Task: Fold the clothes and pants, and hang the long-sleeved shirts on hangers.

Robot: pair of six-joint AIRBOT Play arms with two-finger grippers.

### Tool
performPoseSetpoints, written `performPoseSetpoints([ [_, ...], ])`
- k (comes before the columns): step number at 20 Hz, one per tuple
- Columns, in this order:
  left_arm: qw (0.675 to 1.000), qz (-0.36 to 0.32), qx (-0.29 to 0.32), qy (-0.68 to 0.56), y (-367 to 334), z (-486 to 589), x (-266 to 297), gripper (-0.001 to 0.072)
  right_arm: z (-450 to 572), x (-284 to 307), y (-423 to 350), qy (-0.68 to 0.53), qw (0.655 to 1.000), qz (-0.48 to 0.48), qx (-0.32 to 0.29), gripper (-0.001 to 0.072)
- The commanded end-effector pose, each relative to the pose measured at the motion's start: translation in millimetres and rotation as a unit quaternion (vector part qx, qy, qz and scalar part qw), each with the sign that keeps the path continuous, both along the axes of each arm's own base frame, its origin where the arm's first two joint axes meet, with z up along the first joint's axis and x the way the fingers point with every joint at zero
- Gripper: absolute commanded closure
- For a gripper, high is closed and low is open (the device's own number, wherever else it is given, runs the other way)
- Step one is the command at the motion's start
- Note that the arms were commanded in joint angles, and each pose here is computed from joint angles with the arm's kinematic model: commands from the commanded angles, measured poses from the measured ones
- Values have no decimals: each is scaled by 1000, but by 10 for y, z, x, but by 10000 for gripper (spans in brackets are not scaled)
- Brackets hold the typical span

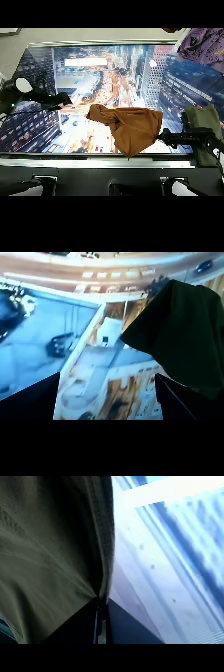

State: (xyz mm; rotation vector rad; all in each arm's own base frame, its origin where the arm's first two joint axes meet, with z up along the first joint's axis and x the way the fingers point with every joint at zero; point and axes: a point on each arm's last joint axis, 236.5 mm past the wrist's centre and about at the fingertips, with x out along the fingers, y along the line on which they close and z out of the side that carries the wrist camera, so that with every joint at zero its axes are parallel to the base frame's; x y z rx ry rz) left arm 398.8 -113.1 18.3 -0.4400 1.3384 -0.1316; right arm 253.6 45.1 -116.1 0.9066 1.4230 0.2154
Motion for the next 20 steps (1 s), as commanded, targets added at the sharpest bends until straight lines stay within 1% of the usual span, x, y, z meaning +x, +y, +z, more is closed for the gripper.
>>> performPoseSetpoints([
  [1,997,-27,-74,-11,-316,-137,126,35,-17,-3,16,-6,1000,10,3,685],
  [4,989,-49,-140,4,-603,-411,154,35,39,-11,36,-10,1000,14,6,685],
  [6,985,-55,-165,20,-715,-610,161,36,95,-16,51,-16,1000,19,8,685],
  [10,985,-42,-164,41,-704,-923,196,38,176,13,36,-31,999,19,0,685],
  [16,986,-44,-158,45,-638,-1040,205,49,195,14,35,-32,999,18,-1,684],
  [17,986,-44,-157,47,-638,-1065,199,86,195,14,35,-32,999,18,-1,684],
  [18,985,-43,-157,50,-638,-1091,194,163,196,11,37,-31,999,18,-1,684],
  [19,985,-42,-157,54,-637,-1123,186,219,199,7,41,-31,999,19,0,684],
  [20,985,-43,-158,61,-647,-1159,165,219,203,1,48,-30,999,20,2,684],
])
